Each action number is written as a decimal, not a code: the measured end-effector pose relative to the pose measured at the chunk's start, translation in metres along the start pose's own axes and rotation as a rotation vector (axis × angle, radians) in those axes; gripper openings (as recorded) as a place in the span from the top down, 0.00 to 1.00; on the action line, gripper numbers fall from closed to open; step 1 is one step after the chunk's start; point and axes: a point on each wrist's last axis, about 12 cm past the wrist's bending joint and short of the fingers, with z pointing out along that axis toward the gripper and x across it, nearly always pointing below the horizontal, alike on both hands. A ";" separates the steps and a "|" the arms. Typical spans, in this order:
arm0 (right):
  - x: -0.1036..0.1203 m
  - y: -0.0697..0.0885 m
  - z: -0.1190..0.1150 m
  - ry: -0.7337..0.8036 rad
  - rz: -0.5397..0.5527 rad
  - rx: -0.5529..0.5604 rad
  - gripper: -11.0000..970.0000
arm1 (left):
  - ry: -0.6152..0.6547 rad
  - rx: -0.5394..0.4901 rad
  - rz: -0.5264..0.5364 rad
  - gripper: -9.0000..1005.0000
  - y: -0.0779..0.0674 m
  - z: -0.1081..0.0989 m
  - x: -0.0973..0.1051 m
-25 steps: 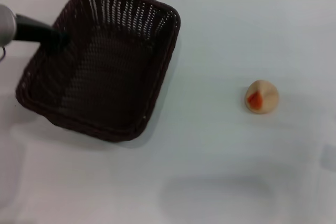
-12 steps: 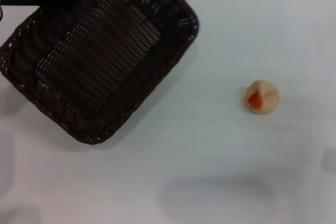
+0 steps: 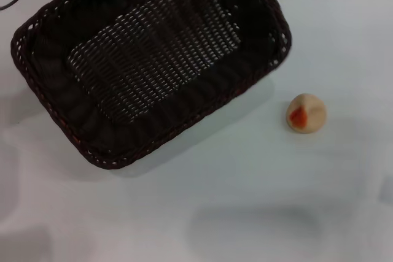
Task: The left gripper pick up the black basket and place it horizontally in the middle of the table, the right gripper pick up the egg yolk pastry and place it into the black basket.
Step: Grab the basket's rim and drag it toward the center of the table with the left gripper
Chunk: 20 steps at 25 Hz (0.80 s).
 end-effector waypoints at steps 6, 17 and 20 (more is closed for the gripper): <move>-0.001 -0.002 -0.004 0.006 0.004 0.011 0.33 | -0.003 0.058 0.150 0.80 -0.004 0.006 -0.011; -0.001 -0.005 -0.009 0.008 0.002 0.014 0.33 | 0.024 0.212 0.369 0.80 -0.022 0.023 -0.023; -0.001 -0.006 -0.010 0.011 0.000 0.017 0.33 | 0.033 0.252 0.398 0.80 -0.028 0.027 -0.024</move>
